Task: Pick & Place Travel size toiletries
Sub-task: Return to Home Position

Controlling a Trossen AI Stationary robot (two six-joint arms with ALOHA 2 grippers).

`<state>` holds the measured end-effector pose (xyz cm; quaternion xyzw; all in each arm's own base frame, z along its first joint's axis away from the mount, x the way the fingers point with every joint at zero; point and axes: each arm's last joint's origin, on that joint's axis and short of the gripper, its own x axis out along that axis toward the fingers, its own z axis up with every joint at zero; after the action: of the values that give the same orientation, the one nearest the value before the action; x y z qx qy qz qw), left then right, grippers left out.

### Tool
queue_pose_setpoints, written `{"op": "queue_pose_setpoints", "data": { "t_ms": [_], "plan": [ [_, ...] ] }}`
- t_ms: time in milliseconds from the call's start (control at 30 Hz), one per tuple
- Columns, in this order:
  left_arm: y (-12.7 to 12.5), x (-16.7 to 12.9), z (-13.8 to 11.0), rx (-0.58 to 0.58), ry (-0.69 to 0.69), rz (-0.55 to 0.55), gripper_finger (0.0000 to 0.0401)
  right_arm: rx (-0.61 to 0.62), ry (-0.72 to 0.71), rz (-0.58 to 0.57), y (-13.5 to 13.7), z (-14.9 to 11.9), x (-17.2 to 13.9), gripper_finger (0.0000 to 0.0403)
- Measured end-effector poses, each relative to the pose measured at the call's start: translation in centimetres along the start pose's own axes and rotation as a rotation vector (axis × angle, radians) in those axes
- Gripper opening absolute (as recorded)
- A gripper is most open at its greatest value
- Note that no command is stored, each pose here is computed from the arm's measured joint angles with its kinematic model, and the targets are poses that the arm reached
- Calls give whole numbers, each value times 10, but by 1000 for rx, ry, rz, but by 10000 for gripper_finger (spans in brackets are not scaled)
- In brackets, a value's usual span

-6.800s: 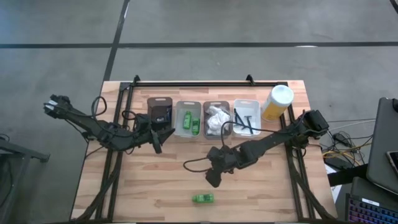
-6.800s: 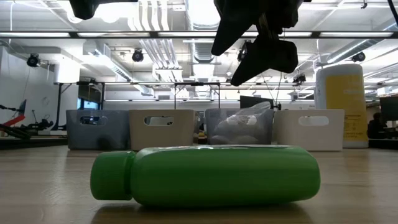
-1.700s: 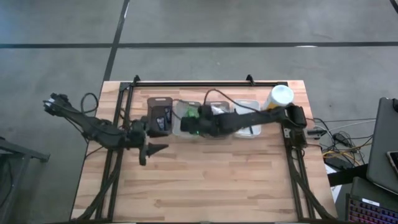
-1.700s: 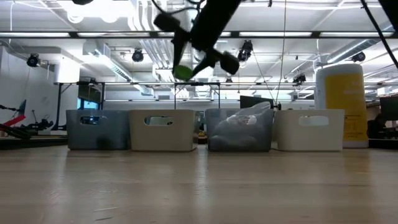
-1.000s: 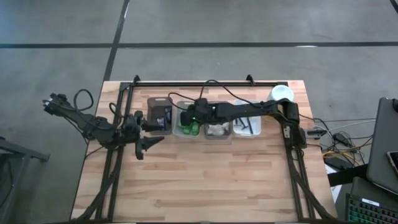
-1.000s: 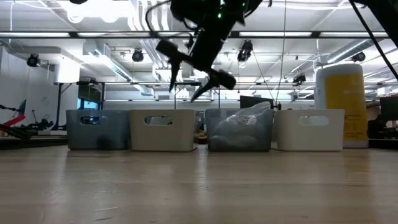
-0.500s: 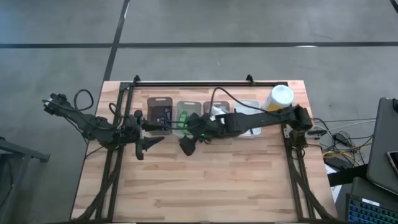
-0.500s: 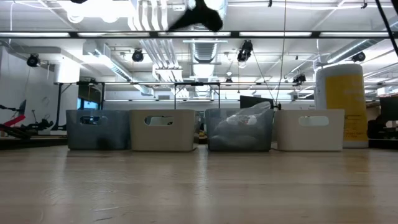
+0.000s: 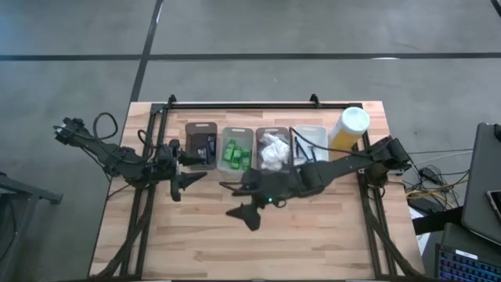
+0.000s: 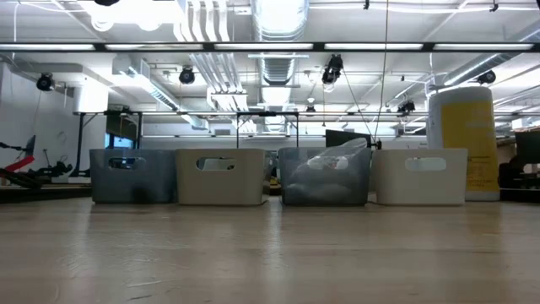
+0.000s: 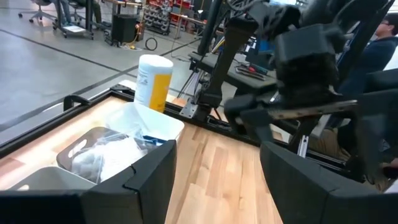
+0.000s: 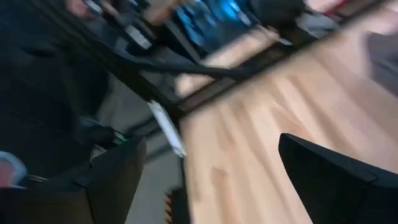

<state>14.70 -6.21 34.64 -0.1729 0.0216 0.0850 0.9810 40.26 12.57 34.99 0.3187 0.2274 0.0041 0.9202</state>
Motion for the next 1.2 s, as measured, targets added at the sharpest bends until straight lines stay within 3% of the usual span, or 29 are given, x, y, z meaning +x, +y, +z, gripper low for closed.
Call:
{"op": "queue_pose_setpoints", "data": {
  "t_ms": [267,400,600,967,1200],
  "plan": [
    [0,1,-2,15,19,6,236,46,-230,244,-20,-32,20,345],
    [0,1,-3,16,20,6,236,84,-333,364,-34,-47,10,333],
    [0,1,-3,20,24,8,236,94,-424,437,-64,-68,-23,330],
    [1,1,-3,20,24,9,236,-45,-501,422,-106,-92,-116,361],
    [1,1,-3,20,24,9,236,-70,-545,444,-135,-113,-160,363]
  ]
}}
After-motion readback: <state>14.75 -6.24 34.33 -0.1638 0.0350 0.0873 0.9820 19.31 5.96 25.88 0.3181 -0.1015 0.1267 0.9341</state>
